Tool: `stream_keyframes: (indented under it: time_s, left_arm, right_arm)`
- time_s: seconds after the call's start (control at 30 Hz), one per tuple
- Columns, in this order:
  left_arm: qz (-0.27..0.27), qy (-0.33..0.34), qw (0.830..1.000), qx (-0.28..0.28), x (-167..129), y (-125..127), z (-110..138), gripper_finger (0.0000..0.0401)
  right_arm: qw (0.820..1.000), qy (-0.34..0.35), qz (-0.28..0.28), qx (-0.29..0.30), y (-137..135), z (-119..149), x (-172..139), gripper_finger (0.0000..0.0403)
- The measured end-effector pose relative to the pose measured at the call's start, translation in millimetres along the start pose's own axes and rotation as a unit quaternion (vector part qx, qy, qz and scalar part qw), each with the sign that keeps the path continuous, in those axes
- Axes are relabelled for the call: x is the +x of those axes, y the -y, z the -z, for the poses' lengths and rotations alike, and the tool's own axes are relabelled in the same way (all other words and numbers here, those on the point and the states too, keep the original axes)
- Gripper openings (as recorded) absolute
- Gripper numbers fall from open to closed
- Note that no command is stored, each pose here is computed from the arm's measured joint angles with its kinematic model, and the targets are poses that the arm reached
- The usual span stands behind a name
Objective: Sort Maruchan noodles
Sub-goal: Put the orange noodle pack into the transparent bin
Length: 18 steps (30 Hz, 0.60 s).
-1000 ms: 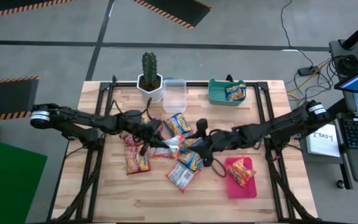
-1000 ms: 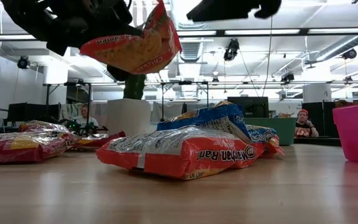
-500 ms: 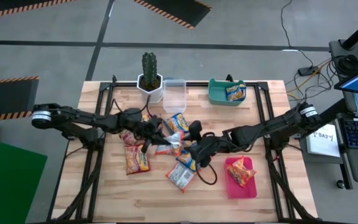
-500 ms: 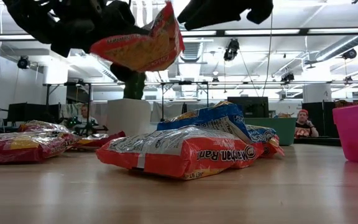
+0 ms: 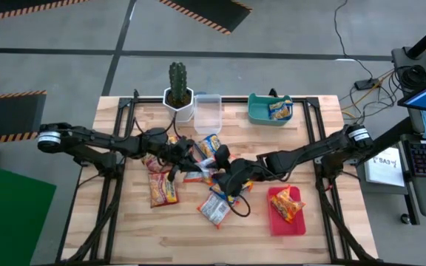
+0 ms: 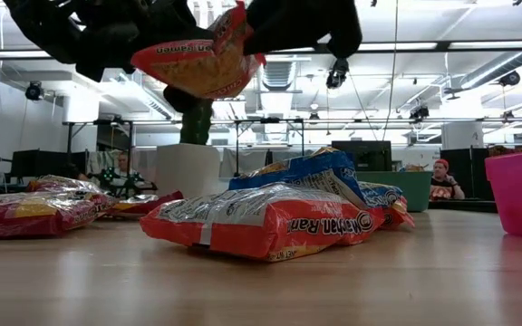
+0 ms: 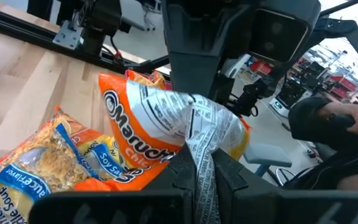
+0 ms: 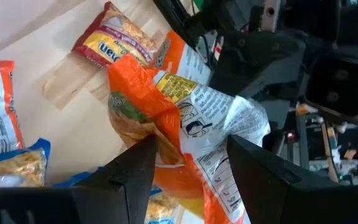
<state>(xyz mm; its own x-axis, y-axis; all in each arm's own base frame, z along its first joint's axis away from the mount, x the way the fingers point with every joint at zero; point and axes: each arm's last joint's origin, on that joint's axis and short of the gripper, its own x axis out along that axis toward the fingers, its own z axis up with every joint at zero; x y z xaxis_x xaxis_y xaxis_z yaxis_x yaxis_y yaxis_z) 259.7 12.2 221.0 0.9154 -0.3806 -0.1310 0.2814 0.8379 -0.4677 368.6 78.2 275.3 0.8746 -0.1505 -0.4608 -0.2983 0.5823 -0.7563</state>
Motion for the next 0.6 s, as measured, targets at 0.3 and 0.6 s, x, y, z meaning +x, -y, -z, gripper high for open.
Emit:
stream_keyframes:
  time_s: [0.3, 0.6]
  left_arm:
    - [-0.002, -0.005, 1.0, 0.007, 0.0, -0.4, 1.2, 0.0]
    - [-0.005, -0.002, 1.0, 0.011, -0.2, -0.4, 0.6, 0.0024]
  right_arm:
    - [1.0, -0.004, -0.001, -0.003, 4.0, -0.7, 8.3, 0.0162]
    - [1.0, -0.008, -0.003, 0.017, 6.5, 0.4, 4.7, 0.0021]
